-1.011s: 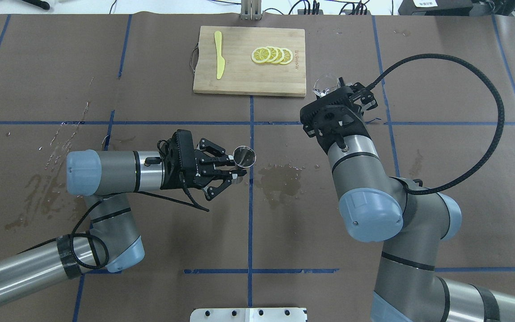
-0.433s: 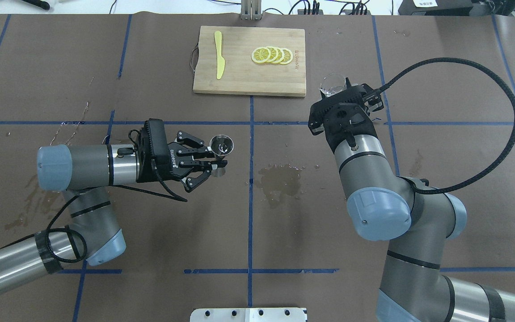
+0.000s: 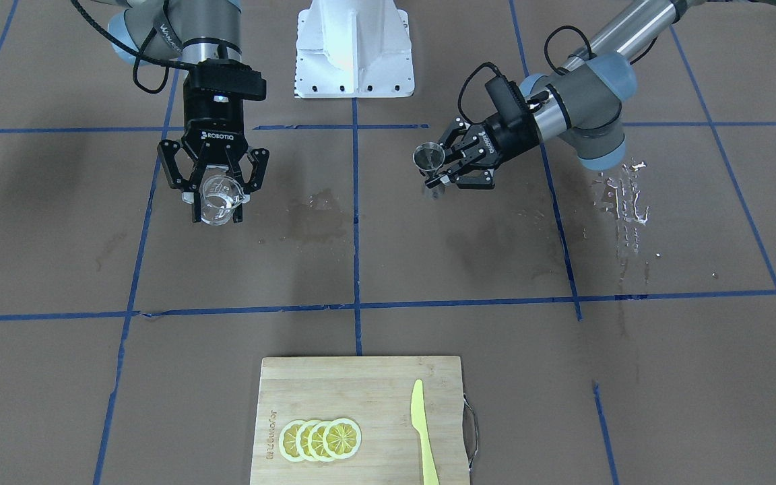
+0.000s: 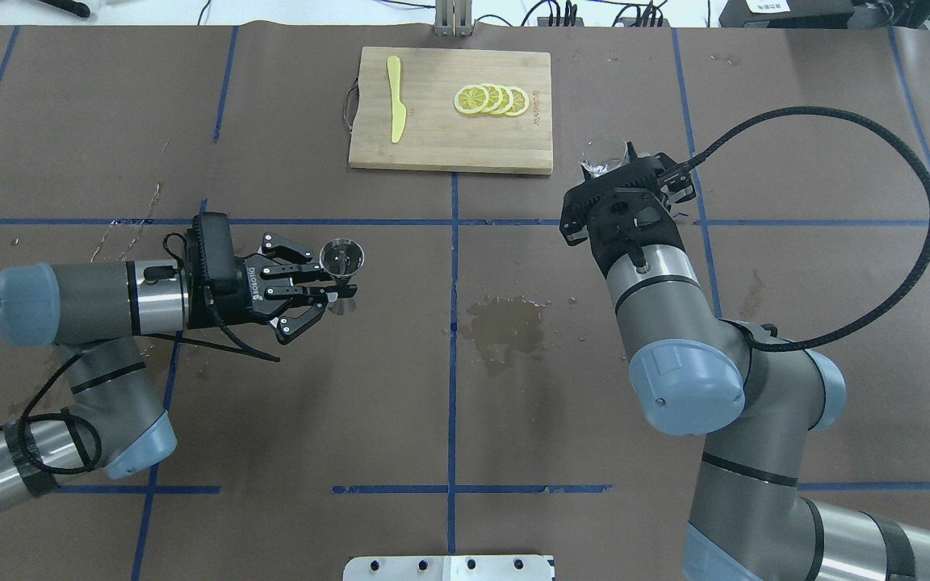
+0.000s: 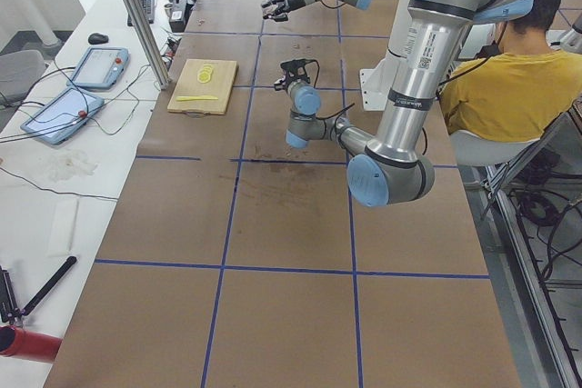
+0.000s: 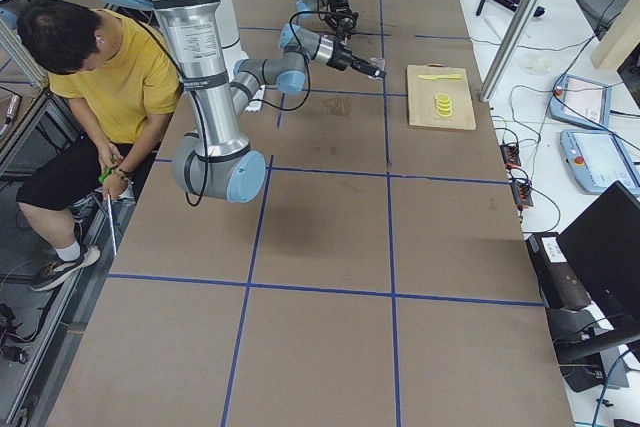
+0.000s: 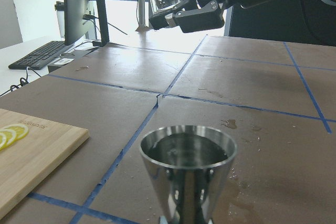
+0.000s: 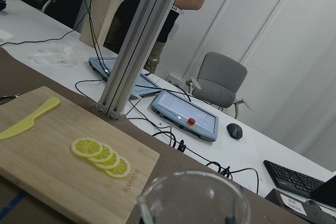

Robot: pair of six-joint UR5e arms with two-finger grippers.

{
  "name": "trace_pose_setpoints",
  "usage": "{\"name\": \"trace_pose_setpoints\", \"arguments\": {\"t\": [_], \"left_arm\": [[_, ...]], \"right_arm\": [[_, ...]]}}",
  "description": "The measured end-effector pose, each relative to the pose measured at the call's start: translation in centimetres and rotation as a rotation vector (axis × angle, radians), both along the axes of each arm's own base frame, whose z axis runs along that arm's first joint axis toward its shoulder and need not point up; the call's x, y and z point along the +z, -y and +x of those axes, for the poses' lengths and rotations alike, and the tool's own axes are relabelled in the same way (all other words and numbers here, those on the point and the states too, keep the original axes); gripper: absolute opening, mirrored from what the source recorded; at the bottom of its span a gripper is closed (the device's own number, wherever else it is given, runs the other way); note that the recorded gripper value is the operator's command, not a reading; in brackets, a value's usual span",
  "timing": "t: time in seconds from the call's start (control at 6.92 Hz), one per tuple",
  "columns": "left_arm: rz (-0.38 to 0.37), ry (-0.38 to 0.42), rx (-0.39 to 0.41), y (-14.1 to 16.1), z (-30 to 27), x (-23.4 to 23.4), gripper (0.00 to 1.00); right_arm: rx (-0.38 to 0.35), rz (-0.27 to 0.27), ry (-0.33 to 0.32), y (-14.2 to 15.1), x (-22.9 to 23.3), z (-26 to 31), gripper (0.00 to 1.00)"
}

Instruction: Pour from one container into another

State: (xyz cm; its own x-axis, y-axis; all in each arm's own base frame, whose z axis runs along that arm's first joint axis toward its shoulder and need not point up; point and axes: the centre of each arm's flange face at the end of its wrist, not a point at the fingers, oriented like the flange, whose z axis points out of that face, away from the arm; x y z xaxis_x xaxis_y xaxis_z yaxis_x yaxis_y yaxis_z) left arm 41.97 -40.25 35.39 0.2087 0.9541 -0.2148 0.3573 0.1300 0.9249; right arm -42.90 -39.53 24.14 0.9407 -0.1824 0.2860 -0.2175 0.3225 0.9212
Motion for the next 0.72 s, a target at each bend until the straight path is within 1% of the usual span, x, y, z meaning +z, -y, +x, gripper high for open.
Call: {"name": "trace_pose_setpoints", "arguments": {"t": [0.29, 0.72], "left_arm": [[-0.011, -0.012, 0.001, -1.4, -4.1, 5.3, 0.00], [-0.048, -0.028, 0.009, -5.1, -9.9, 12.0, 0.00]], "right_arm": [[0.000, 0.000, 0.000, 0.0, 0.0, 0.0, 0.00], [-0.002, 0.000, 0.000, -0.1, 0.0, -0.1, 0.00]]}}
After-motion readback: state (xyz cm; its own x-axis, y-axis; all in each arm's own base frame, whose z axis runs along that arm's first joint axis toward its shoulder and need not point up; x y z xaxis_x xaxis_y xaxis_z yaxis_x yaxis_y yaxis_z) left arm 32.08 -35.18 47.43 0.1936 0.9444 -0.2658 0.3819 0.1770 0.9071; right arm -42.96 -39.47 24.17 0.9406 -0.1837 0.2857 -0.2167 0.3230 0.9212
